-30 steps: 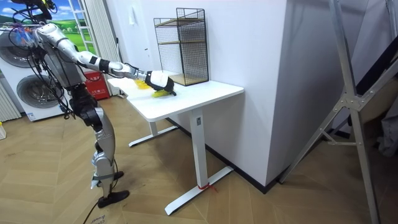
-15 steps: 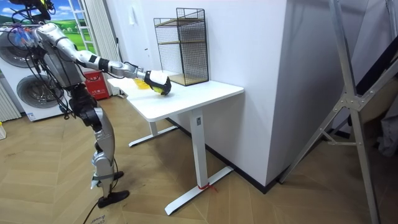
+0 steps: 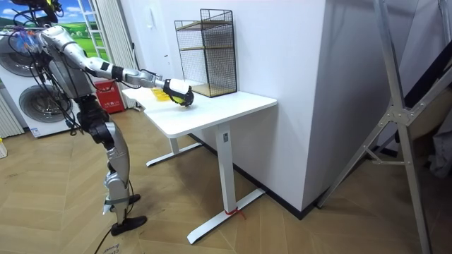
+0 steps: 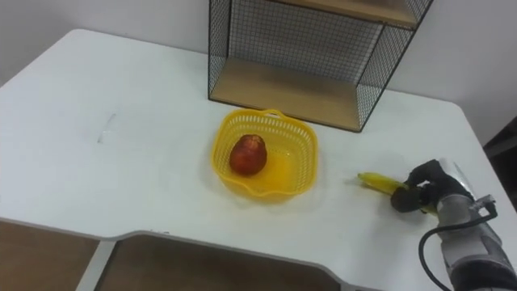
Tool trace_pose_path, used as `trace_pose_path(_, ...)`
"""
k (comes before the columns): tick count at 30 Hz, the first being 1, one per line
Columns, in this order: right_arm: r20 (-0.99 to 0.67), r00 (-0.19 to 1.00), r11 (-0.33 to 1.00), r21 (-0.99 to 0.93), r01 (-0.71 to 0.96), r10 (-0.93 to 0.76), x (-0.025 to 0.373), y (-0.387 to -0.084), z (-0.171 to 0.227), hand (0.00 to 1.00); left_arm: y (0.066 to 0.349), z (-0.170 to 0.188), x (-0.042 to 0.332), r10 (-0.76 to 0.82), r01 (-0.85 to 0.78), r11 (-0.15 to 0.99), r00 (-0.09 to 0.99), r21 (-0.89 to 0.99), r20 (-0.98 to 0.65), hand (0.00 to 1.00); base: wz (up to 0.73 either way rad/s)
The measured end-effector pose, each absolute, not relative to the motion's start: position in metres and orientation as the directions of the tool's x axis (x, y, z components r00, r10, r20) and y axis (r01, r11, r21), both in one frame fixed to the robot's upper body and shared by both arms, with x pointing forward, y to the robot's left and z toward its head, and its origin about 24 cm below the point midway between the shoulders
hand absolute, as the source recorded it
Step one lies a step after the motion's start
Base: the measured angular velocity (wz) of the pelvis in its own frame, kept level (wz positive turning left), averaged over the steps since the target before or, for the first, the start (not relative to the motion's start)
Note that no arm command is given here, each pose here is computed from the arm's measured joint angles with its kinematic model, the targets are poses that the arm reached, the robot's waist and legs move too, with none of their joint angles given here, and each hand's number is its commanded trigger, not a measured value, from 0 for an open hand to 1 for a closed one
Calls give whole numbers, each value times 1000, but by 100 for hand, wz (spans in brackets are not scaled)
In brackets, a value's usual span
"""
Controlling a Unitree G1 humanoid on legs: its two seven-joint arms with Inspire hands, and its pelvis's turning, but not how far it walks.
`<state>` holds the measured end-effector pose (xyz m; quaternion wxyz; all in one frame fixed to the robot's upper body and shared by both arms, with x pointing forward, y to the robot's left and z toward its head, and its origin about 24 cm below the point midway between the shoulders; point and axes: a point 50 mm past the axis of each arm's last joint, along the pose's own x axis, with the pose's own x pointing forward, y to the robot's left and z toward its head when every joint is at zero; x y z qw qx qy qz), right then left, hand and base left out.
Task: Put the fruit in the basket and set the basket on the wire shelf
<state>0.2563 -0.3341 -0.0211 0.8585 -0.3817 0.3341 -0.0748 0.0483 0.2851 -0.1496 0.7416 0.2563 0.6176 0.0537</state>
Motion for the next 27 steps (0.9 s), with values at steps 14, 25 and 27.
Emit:
trace_pose_path(14,-334,926,937,-345,53,-175,275,-283,8,100,276,-153,34,415,208,863,229,461,-881,0,-3)
trace_pose_path(25,-67,986,975,-174,141,-155,289,-263,62,100,274,-155,19,454,207,847,197,490,-869,0,0)
trace_pose_path(27,-44,987,976,-168,142,-152,290,-259,66,100,273,-155,16,452,210,849,190,486,-872,0,0)
